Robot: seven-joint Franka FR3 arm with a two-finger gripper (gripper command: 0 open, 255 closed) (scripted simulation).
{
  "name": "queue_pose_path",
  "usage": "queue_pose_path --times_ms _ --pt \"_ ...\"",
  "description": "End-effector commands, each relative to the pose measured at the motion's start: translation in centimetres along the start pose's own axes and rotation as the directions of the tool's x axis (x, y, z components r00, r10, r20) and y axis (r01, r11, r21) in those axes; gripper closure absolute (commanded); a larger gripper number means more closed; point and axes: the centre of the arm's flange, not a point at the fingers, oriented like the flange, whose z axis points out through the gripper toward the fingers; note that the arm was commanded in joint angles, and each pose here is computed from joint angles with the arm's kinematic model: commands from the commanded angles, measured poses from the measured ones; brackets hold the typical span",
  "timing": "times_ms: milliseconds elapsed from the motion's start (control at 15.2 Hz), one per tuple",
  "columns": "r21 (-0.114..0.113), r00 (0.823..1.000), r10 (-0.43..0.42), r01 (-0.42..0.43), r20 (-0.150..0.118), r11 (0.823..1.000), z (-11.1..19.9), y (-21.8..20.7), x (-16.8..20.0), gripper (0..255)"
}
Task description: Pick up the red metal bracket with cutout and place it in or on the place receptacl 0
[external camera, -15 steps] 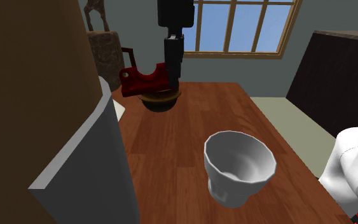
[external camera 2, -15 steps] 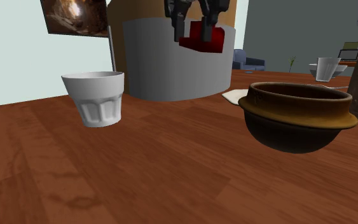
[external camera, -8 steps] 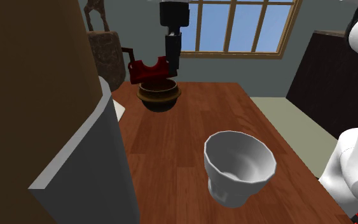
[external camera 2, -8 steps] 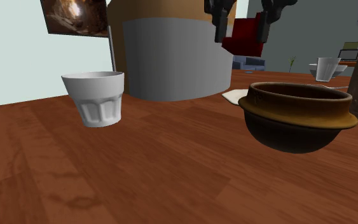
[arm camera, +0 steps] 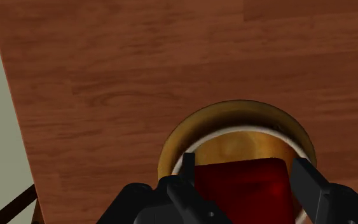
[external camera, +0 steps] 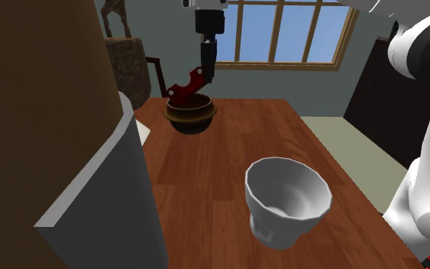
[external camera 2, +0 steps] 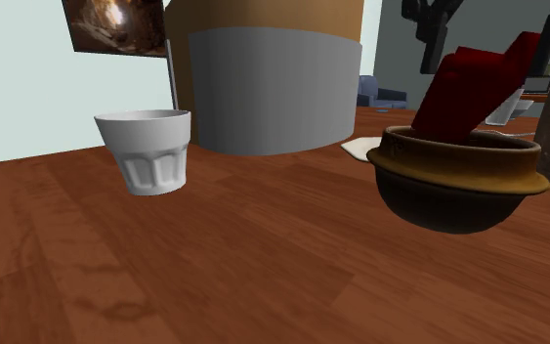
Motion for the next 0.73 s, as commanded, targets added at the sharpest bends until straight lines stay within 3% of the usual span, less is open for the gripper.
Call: queue_pose_path --times_ms 0,660 --pt "0.0 1.0 -0.001 0.001 -0.001 1.0 0.9 0.6 0.0 255" --pt "0.0 1.0 -0.001 0.001 -0.001 1.0 5.4 0.8 -0.1 255"
